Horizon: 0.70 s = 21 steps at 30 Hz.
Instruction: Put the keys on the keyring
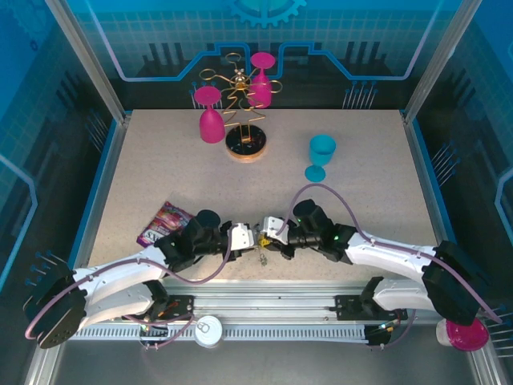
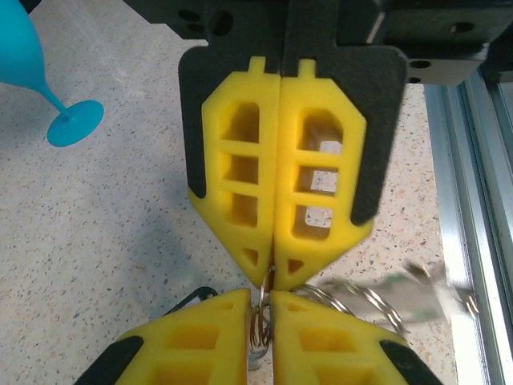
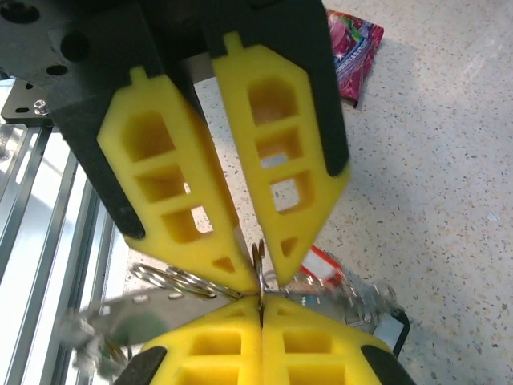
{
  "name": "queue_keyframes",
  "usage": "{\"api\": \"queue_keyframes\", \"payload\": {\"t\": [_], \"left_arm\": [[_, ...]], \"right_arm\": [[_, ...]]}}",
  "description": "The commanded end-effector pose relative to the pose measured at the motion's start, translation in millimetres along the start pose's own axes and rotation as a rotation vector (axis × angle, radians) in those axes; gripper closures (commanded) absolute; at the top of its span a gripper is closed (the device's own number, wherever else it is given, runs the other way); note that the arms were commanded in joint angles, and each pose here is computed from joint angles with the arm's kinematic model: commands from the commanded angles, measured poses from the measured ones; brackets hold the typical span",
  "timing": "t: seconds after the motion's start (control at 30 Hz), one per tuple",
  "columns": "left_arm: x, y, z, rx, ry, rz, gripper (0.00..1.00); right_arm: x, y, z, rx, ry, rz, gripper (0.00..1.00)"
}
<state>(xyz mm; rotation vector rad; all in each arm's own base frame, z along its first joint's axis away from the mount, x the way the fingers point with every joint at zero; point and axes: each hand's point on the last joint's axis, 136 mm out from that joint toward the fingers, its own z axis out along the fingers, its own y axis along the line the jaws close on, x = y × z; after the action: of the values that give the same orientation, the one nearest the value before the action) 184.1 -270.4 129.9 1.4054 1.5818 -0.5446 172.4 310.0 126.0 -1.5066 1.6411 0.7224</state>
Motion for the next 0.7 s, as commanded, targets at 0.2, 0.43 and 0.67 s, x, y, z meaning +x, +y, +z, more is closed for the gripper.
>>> {"api": "queue_keyframes", "payload": {"t": [0.2, 0.43, 0.67], "left_arm": [[4.1, 1.4, -1.6, 0.04, 0.117, 0.004, 1.0], [-9.3, 0.6, -4.5, 0.032, 0.007, -0.04, 0.95], [-6.6, -4.1, -12.6, 0.075, -0.024, -0.123, 0.75]], "right_arm": [[-37.0, 12.0, -0.1, -0.057, 0.073, -0.077, 1.0], [-44.9, 14.4, 2.5, -0.06, -0.021, -0.006, 1.0], [-37.1, 12.7, 7.6, -0.037, -0.048, 0.004, 1.0]]}}
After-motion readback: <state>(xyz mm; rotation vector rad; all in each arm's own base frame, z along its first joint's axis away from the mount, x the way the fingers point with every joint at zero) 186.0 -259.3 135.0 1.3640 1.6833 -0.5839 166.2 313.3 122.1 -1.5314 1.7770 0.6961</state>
